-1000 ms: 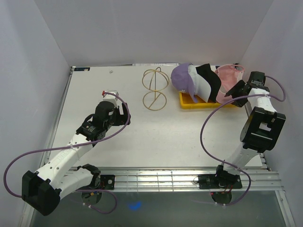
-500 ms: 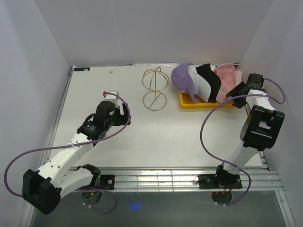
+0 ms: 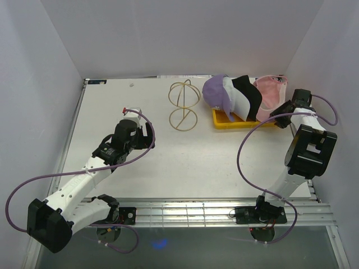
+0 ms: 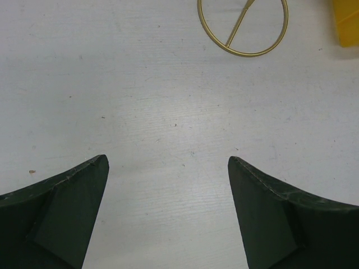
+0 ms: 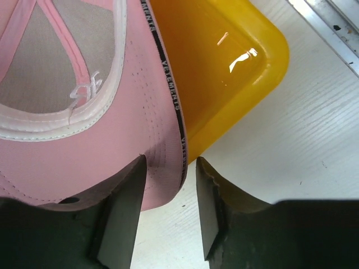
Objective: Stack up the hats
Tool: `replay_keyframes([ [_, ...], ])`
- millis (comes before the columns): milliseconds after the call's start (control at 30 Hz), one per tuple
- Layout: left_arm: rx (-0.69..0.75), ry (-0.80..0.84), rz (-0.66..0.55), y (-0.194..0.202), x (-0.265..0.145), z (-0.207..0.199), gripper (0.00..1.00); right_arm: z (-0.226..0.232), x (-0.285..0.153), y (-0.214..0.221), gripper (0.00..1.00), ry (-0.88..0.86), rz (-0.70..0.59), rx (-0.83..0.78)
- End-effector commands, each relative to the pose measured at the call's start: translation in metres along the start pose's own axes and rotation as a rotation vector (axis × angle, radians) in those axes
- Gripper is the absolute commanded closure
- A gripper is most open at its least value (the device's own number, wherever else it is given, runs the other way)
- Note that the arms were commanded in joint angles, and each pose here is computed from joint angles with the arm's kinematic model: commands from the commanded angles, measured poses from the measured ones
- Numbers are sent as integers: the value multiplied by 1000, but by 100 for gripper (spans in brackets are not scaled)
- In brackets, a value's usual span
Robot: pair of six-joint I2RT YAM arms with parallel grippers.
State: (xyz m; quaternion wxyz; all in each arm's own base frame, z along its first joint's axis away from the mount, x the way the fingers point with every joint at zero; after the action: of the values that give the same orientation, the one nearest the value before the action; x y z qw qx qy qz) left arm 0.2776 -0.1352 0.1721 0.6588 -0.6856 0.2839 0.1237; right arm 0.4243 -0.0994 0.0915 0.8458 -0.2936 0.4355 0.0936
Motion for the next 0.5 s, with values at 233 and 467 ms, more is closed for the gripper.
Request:
replay_keyframes([
  [233,4,1,-28,-14,-4,-2,2,17,-13,-24,78,-60,-87,-4],
  [467,4,1,-26,-13,-4,-2,2,29,-32,-35,92,-92,-128,-11],
])
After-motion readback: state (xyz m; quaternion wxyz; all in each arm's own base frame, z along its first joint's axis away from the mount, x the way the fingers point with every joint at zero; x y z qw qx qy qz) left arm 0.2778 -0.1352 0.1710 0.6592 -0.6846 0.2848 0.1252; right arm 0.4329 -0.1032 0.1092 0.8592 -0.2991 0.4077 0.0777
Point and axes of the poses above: each gripper's point midway between its finger pads, its own x axis out along the fingers, its own z axis along the line the jaws close on, y = z × x, the point moved 1 cm from there along -x, back along the fingers, and after that the axes turned 6 degrees about x, right-handed, at the moved point
